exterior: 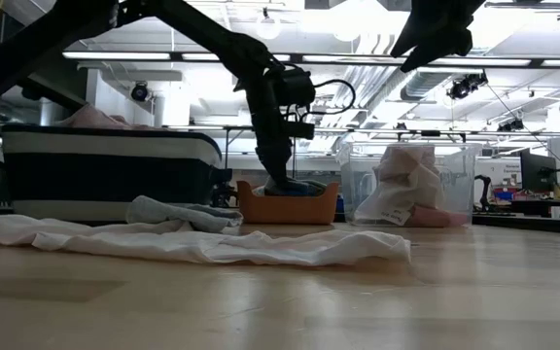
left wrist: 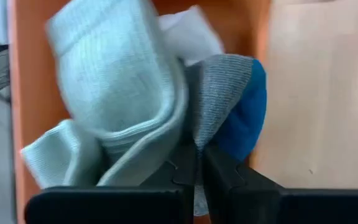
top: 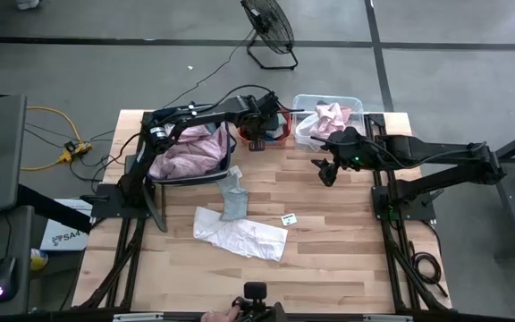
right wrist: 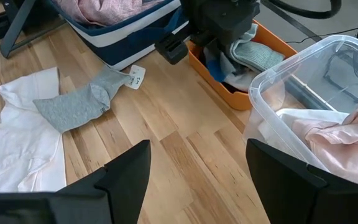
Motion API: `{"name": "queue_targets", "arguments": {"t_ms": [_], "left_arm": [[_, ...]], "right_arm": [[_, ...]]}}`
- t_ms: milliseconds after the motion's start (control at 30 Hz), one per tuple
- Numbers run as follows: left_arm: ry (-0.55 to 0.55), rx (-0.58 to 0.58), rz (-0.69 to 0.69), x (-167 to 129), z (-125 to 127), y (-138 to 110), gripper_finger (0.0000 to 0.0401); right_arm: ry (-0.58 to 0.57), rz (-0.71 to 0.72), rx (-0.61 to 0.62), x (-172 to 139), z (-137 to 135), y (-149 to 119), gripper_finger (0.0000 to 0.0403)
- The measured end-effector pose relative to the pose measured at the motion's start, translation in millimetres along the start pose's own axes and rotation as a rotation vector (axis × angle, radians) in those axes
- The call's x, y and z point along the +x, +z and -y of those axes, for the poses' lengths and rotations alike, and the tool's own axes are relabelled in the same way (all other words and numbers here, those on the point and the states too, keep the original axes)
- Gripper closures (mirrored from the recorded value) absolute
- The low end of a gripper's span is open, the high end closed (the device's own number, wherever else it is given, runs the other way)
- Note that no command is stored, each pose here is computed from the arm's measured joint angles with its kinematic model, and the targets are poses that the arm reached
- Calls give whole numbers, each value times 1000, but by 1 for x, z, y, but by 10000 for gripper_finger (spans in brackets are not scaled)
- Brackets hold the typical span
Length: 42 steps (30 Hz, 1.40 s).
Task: Pick & Place Cloths
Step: Adjust the socks in the orange bin, then put the light gray sock into the orange bin
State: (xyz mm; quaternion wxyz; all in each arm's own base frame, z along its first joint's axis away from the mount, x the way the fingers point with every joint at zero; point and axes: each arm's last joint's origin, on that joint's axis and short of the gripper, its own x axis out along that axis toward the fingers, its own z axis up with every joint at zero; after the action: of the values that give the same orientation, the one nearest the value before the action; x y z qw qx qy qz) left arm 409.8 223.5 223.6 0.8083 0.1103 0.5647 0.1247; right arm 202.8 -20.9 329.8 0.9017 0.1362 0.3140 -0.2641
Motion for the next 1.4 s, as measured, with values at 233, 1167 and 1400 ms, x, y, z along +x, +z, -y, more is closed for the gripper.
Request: {"name": "queue_targets", "arguments": {"t_ms": [233, 1167, 1400], "left_arm": [[52, -13, -34, 0, -4, -3, 396], [2, -60, -131, -5, -15, -20, 175], [4, -65, -132, -23, -21, -13, 164]], "right_arm": [[0, 0, 0, 0, 0, 0, 147], [-1, -2, -2, 0, 0, 0, 147], [-1, -2, -3, 0, 0, 0, 147]]}}
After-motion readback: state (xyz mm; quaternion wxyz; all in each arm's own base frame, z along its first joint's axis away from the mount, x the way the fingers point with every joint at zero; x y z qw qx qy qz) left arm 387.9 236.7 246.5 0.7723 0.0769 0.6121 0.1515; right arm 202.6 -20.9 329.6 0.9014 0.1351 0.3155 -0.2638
